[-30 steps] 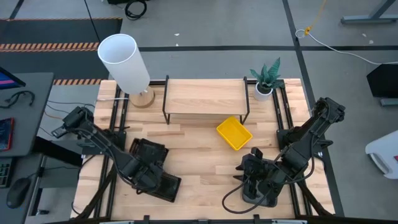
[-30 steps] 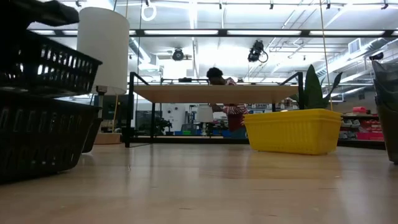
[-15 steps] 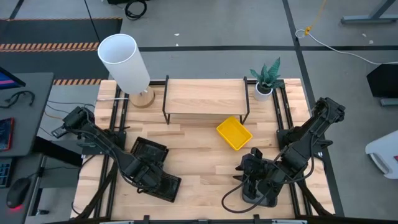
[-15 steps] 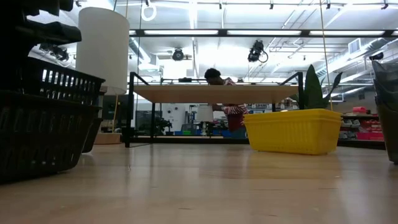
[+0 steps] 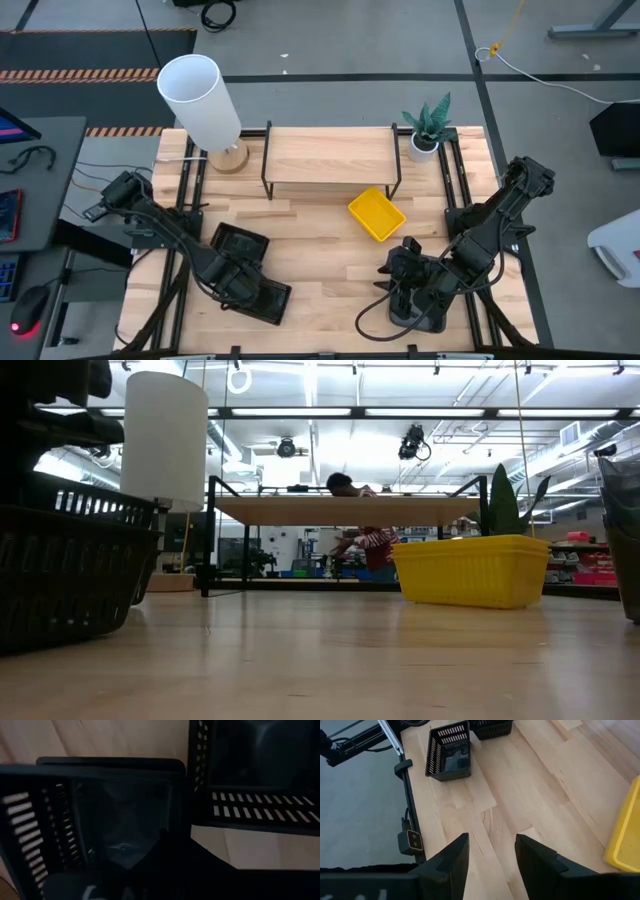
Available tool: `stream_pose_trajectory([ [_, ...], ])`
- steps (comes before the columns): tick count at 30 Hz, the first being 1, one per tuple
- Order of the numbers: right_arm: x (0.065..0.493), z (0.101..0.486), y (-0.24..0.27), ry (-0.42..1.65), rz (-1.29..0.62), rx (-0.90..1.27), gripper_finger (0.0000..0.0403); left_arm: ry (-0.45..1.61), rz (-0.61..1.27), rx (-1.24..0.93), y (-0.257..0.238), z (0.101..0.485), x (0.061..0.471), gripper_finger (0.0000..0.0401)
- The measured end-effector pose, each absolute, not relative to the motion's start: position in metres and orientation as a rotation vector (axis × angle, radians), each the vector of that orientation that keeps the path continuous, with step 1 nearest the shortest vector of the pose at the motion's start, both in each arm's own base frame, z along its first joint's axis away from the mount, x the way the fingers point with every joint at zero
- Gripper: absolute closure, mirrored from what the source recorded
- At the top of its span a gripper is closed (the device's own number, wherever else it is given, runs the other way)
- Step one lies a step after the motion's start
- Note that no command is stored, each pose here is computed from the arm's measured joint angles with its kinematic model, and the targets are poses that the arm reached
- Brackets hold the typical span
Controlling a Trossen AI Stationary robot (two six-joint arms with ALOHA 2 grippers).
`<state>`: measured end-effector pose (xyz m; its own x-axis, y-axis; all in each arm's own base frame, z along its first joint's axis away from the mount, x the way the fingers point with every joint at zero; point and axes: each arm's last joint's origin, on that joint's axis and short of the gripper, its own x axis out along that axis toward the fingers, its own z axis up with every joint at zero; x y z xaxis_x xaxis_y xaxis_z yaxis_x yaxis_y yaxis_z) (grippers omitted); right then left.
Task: Stack baskets on shelf by color
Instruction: Stack the bottom left black bin on top of the top black bin, then stack the bottom black bin on top of the top black bin
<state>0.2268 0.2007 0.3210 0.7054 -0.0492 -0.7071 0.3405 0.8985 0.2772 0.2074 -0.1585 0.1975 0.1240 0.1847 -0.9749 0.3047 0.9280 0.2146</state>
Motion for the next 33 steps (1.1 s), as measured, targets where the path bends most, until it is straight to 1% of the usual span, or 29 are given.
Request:
stream_pose_trajectory([
  [4,0.227,0.321,0.201,0.758,-0.221,0.412,0.0238,1.454,-0.086,0.404,-0.158,0.198,0.208,0.0392],
  [7,0.227,0.321,0.201,0.759,-0.219,0.408,0.0238,1.447,-0.035,0.361,-0.158,0.198,0.208,0.0379],
  [14,0.227,0.321,0.201,0.759,-0.216,0.401,0.0238,1.440,0.074,0.242,-0.158,0.198,0.208,0.0317],
  [18,0.227,0.321,0.201,0.759,-0.215,0.398,0.0238,1.484,0.037,0.189,-0.159,0.198,0.207,0.0279],
  [21,0.227,0.321,0.201,0.760,-0.212,0.393,0.0238,1.513,-0.014,0.109,-0.164,0.203,0.209,0.0260],
  [25,0.227,0.321,0.201,0.760,-0.209,0.384,0.0238,1.454,-0.056,0.083,-0.172,0.217,0.216,0.0254],
  [29,0.227,0.321,0.201,0.760,-0.209,0.383,0.0239,1.321,-0.098,0.064,-0.181,0.222,0.226,0.0260],
  [33,0.228,0.321,0.200,0.759,-0.212,0.382,0.0239,1.178,-0.095,0.041,-0.186,0.224,0.240,0.0268],
])
